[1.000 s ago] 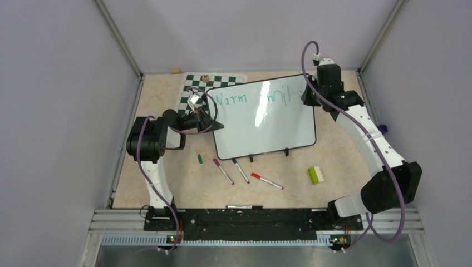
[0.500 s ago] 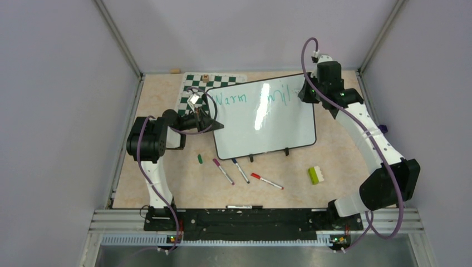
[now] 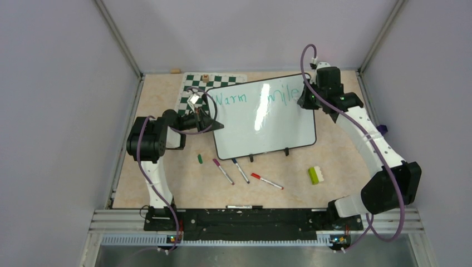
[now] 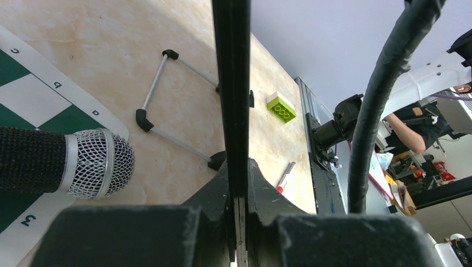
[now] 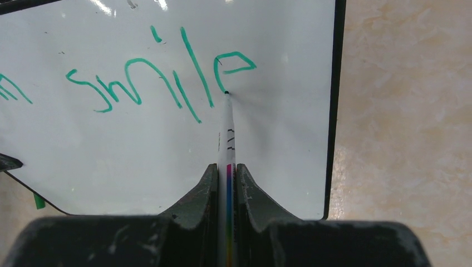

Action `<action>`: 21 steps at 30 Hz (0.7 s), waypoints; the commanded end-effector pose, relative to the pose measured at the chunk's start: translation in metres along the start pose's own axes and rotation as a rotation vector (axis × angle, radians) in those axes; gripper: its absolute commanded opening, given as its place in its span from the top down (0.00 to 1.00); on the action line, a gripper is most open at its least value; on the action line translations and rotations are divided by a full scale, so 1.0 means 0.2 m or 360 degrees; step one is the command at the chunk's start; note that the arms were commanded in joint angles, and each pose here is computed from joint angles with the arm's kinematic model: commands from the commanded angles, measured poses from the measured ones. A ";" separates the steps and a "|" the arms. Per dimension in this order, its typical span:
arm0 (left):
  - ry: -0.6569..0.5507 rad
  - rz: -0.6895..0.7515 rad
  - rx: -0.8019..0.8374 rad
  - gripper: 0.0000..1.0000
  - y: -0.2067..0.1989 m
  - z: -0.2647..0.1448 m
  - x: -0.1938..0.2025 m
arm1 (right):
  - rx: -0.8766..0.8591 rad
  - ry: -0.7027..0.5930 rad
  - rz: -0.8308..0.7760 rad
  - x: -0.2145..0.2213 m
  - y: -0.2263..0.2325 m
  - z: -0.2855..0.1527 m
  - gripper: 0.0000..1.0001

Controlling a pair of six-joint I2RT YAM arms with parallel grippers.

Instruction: Write a sentence on the whiteboard

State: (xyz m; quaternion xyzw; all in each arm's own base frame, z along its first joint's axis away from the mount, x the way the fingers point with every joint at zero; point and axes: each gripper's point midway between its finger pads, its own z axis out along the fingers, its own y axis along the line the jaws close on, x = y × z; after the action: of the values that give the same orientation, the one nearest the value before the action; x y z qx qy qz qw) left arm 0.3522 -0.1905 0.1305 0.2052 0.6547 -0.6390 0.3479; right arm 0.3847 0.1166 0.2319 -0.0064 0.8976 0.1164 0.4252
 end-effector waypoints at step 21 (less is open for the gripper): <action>-0.0094 0.0279 -0.0014 1.00 0.00 -0.02 -0.11 | 0.0101 -0.0289 0.0038 -0.27 -0.06 -0.19 1.00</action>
State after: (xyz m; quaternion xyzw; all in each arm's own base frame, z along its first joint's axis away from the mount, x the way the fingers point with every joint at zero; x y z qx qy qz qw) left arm 0.3517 -0.1904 0.1298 0.2144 0.6522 -0.6360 0.3524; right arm 0.3828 0.1010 0.2471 0.0120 0.8917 0.0874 0.4440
